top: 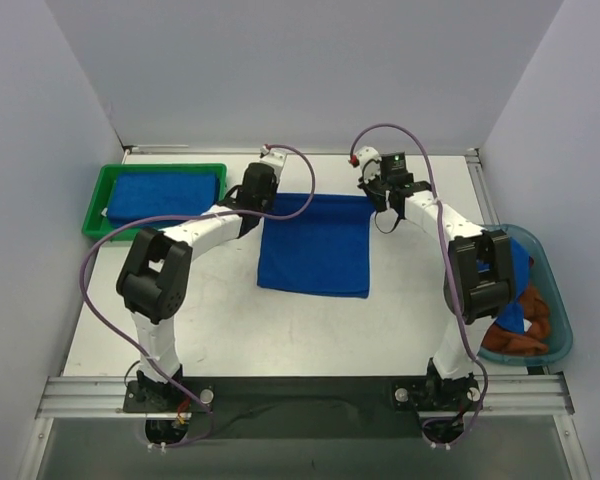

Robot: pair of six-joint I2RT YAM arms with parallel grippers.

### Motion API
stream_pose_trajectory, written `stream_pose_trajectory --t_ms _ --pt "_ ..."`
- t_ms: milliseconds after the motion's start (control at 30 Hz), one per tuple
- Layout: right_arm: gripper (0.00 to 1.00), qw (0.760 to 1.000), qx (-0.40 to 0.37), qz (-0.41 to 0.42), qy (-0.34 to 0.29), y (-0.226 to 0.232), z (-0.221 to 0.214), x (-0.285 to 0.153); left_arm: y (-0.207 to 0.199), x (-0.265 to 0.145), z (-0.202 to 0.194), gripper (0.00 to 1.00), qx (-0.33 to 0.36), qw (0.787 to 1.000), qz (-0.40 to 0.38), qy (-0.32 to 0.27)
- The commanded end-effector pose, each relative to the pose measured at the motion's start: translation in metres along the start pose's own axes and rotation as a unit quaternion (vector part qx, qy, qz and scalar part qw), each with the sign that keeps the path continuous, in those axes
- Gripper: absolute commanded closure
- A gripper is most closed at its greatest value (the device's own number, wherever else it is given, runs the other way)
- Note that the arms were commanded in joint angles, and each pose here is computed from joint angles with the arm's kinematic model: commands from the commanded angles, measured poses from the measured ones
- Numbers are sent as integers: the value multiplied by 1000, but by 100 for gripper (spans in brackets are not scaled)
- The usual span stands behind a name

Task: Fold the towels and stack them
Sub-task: Fold the towel

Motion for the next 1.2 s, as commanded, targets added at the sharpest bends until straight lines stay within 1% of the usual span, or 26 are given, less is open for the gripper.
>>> stream_pose_trajectory --t_ms 0,133,167,233,300,500,633,733,767,867,967,1167 --pt "100 999 15 -13 -27 -5 10 -24 12 -25 31 100 -21 998 -3 -52" --pt "100 1000 19 1 -22 10 -1 -41 15 -47 25 100 -46 998 -14 -47" --pt "100 1000 21 3 -20 14 -3 -44 15 -50 17 100 -47 998 -17 -37" --pt "100 1000 24 8 -10 22 -12 -52 15 -62 16 100 -60 997 -29 -35" --pt "100 1000 27 15 1 31 -19 -56 13 -69 3 100 -59 997 -38 -20" --pt "100 997 42 35 46 57 -51 -67 4 -87 -44 100 -72 992 -70 72" --pt "100 995 65 46 67 67 -66 -73 -3 -102 -69 100 -102 986 -74 113" --pt "100 992 71 43 90 71 -77 -79 -7 -116 -76 100 -121 982 -79 124" --pt "100 992 75 41 93 71 -78 -81 -8 -120 -86 100 -121 981 -79 132" --pt "100 991 84 37 94 72 -80 -87 -6 -129 -87 100 -131 980 -80 127" --pt "100 992 86 37 81 72 -70 -94 -3 -130 -73 100 -132 982 -73 115" --pt "100 991 103 33 77 72 -65 -110 -2 -138 -68 100 -129 980 -77 127"
Point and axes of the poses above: each gripper's point midway between its finger pads, its own x axis out along the fingers, its own y axis along the line the jaws close on, z = x × y, the point moved 5 cm from there along -x, back along the fingers, and after that the axes turned 1 degree about x, right-handed, at the moved point
